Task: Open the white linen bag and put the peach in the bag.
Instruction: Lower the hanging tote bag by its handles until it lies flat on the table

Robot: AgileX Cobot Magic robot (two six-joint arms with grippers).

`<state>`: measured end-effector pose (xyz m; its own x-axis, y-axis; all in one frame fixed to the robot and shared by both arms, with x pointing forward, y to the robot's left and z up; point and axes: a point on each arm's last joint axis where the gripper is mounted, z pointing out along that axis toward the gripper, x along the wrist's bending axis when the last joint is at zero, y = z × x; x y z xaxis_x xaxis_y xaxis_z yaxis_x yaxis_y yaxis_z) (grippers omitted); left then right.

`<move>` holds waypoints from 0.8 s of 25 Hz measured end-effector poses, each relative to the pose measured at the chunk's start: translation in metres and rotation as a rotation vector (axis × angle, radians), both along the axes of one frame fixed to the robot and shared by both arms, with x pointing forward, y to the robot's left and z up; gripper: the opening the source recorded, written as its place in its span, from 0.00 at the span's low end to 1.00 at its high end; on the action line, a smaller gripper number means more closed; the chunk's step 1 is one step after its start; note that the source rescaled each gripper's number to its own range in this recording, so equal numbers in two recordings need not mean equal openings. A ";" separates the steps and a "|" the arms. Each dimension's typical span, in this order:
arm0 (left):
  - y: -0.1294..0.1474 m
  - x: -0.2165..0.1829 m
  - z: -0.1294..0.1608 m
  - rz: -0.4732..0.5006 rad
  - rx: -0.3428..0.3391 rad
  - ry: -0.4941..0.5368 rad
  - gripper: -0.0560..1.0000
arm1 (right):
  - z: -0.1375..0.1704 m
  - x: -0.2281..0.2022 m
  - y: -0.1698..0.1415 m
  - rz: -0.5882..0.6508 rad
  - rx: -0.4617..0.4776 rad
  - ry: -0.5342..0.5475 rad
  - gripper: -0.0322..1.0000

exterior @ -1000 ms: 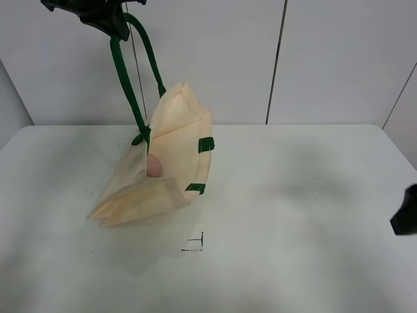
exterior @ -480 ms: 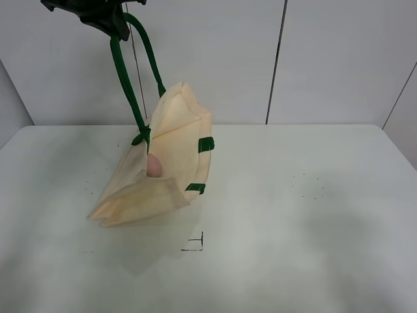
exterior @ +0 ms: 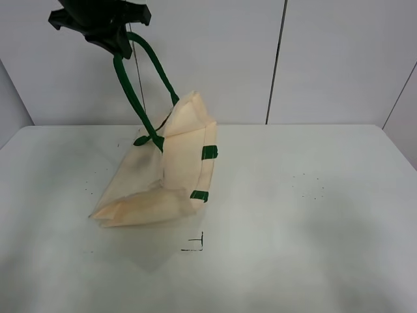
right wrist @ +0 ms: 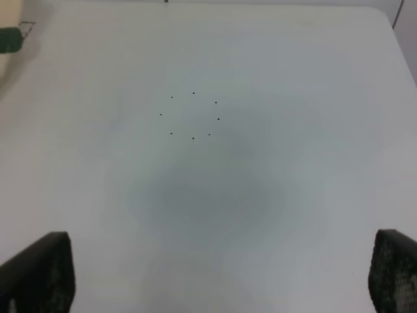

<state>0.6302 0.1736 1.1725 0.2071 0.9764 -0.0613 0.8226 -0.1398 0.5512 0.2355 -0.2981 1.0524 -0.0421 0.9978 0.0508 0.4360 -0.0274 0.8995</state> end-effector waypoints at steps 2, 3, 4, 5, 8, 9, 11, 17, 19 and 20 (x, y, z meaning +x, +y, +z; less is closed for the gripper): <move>-0.001 0.004 -0.016 -0.001 0.004 0.014 0.05 | 0.000 0.000 0.000 0.000 0.000 0.000 1.00; -0.002 0.006 -0.026 -0.001 0.006 0.023 0.05 | 0.000 0.000 0.000 0.000 0.000 0.000 1.00; -0.003 0.008 -0.037 -0.003 0.002 0.037 0.05 | 0.000 0.000 0.000 0.000 0.000 0.000 1.00; -0.004 0.009 -0.047 -0.003 0.005 0.046 0.05 | 0.000 0.000 0.000 0.000 0.000 0.000 1.00; -0.007 0.010 -0.083 -0.003 -0.016 0.090 0.05 | 0.000 0.000 0.000 -0.001 -0.001 0.000 1.00; -0.008 0.010 -0.093 -0.001 -0.027 0.095 0.05 | 0.000 0.000 0.000 -0.001 -0.001 0.000 1.00; -0.009 0.008 -0.111 -0.002 -0.043 0.114 0.06 | 0.000 0.000 0.000 -0.001 -0.001 0.000 1.00; -0.010 0.005 -0.138 -0.029 -0.051 0.116 0.65 | 0.000 0.000 0.000 0.000 -0.002 0.000 1.00; -0.010 0.006 -0.138 -0.034 -0.050 0.108 0.83 | 0.000 0.000 0.000 0.000 -0.002 0.000 1.00; -0.010 0.006 -0.138 -0.035 -0.046 0.104 0.88 | 0.000 0.000 0.000 0.000 -0.002 0.000 1.00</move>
